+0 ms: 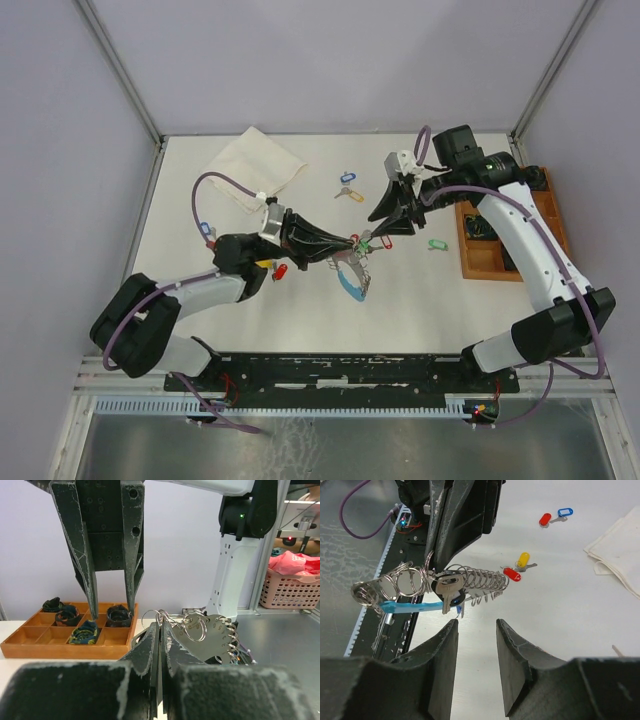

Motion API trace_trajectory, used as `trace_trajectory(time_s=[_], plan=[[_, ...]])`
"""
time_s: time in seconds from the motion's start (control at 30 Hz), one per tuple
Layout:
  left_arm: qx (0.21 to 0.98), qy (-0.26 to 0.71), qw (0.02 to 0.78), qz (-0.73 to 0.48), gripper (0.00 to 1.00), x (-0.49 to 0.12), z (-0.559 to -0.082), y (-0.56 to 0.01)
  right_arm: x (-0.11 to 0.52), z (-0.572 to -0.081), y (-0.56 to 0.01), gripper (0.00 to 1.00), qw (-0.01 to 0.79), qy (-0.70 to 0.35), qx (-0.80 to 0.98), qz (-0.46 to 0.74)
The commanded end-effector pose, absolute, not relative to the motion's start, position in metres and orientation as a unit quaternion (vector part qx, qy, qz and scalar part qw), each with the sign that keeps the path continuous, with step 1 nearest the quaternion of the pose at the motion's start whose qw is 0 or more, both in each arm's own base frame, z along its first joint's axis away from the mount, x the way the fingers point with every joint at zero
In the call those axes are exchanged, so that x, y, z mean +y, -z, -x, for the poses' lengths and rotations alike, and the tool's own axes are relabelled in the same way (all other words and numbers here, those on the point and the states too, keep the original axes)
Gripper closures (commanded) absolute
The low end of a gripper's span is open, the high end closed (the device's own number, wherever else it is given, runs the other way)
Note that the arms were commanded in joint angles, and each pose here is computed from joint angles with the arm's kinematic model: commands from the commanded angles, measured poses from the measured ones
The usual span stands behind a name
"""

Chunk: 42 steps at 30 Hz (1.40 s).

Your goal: Remove the keys from the keyring

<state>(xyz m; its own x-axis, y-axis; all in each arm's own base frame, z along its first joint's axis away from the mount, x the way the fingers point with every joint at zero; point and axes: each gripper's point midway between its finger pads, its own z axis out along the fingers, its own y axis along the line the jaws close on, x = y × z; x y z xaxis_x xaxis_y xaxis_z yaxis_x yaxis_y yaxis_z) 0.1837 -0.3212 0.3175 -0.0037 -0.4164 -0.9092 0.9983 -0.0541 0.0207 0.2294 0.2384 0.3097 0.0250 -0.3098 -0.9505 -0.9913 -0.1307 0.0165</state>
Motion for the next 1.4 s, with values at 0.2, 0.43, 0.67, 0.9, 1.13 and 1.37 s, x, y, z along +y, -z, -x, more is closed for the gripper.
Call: trace_trajectory(time_s=[0.2, 0.43, 0.67, 0.9, 1.13, 1.37], plan=[[0.263, 0.620, 0.590, -0.446, 0.97, -0.319, -0.163, -0.361, 0.247, -0.190, -0.324, 0.56, 0.418, -0.433, 0.407, 0.687], [0.263, 0.628, 0.577, -0.452, 0.97, -0.324, -0.166, -0.364, 0.251, -0.185, -0.321, 0.58, 0.413, -0.418, 0.396, 0.706], [0.265, 0.632, 0.572, -0.451, 0.97, -0.324, -0.166, -0.364, 0.248, -0.174, -0.325, 0.69, 0.410, -0.404, 0.381, 0.723], [0.275, 0.634, 0.569, -0.445, 0.97, -0.326, -0.169, -0.358, 0.245, -0.171, -0.330, 0.70, 0.413, -0.397, 0.383, 0.725], [0.278, 0.635, 0.568, -0.444, 0.97, -0.326, -0.169, -0.357, 0.247, -0.173, -0.331, 0.68, 0.413, -0.403, 0.389, 0.718], [0.279, 0.637, 0.566, -0.443, 0.97, -0.326, -0.169, -0.358, 0.248, -0.171, -0.330, 0.61, 0.412, -0.406, 0.390, 0.716]])
